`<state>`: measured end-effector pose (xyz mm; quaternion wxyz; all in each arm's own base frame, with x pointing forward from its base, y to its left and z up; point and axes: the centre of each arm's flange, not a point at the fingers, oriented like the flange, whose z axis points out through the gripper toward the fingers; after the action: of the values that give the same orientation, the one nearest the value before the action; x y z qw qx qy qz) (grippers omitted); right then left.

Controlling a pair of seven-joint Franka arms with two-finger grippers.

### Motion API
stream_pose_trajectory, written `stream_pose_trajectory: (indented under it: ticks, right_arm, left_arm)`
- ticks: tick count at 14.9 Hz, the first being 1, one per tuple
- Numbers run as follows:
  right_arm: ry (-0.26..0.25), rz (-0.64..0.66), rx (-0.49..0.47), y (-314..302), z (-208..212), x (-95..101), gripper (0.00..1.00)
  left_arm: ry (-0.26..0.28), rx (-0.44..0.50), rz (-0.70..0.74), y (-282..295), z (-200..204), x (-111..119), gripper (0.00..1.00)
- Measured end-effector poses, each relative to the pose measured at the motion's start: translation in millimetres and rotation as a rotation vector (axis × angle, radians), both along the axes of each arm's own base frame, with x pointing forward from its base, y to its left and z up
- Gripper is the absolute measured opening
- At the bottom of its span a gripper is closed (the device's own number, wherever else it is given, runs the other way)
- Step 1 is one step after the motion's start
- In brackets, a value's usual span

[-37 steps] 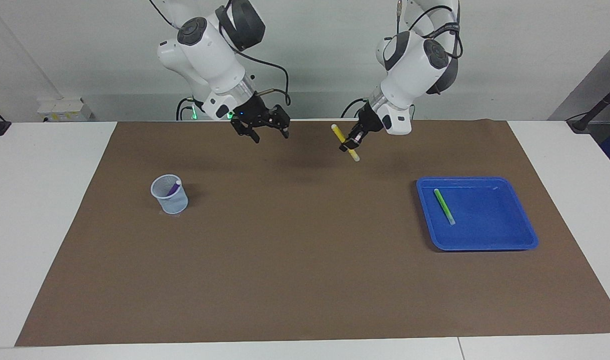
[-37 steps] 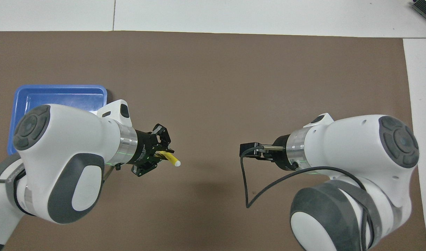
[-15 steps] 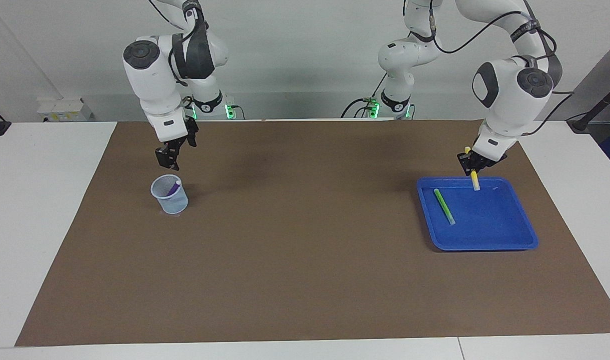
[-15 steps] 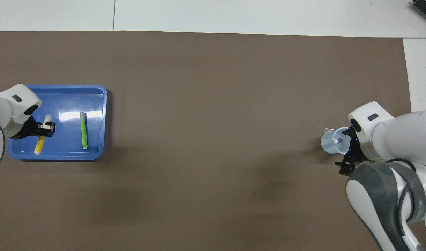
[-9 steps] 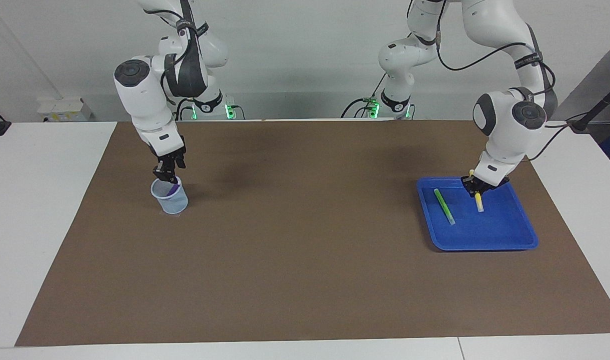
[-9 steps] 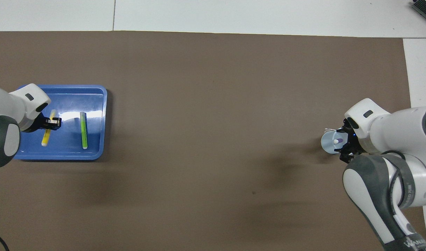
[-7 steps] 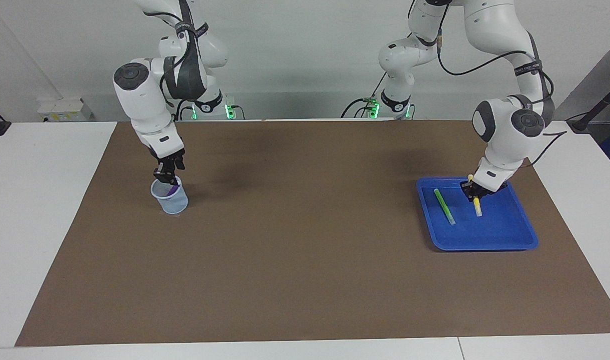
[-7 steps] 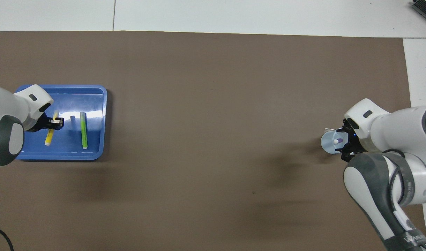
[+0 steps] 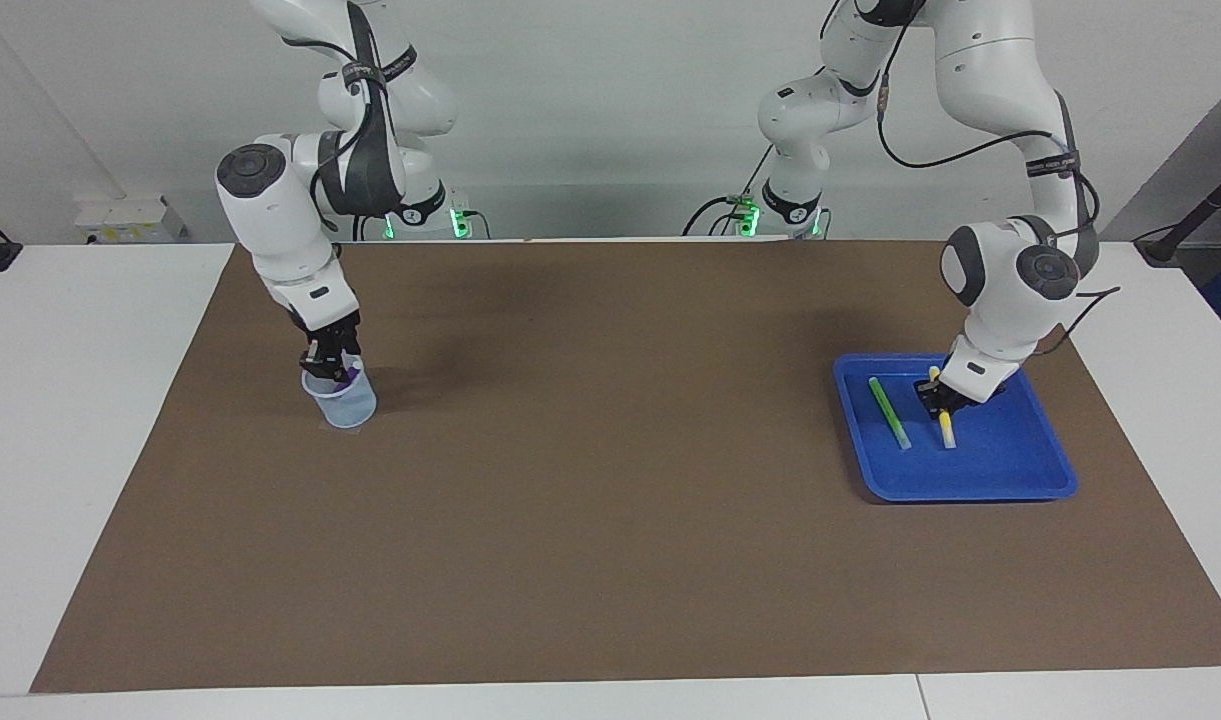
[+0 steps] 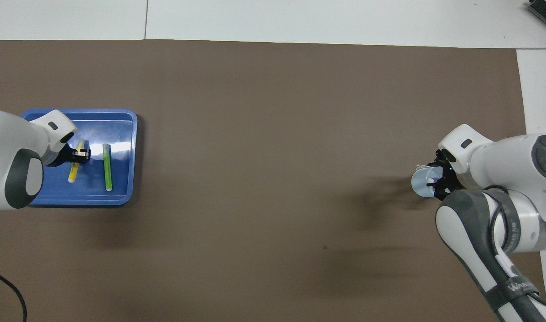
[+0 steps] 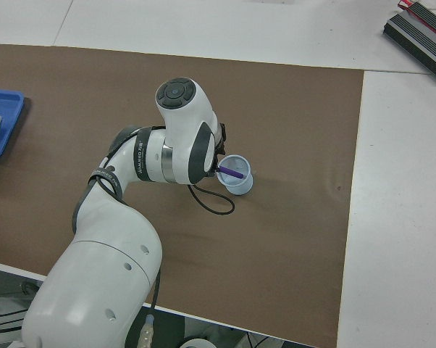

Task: Right arm passes pens to left for tray arrangement
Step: 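Lower the yellow pen into the tray and open the left gripper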

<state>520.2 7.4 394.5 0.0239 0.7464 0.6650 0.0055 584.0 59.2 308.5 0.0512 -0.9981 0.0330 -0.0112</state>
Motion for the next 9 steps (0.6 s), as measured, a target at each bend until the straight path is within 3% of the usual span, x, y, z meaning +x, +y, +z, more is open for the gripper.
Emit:
stream_pose_trajectory:
  ticks: [3, 6, 7, 8, 9]
  right_arm:
    - [0.007, 0.0, 0.001, 0.1, -3.7, -0.6, 0.52]
    - [0.009, 0.0, 0.0, -0.1, -4.4, -1.0, 0.55]
    - [0.009, 0.0, 0.0, -0.1, -4.5, -1.1, 0.51]
    - [0.009, 0.0, 0.0, -0.1, -4.5, -1.1, 0.5]
    - [0.009, 0.0, 0.0, -0.1, -4.6, -1.1, 0.5]
  left_arm:
    - [-0.004, 0.075, -0.077, -1.5, -4.9, -0.2, 0.18]
    - [-0.005, 0.088, -0.101, -5.3, -8.5, -0.7, 0.2]
    - [-0.008, 0.086, -0.102, -7.6, -10.0, -0.8, 0.2]
    - [-0.009, 0.086, -0.098, -8.9, -10.6, -0.9, 0.26]
    - [-0.013, 0.086, -0.088, -9.0, -11.3, -0.8, 0.37]
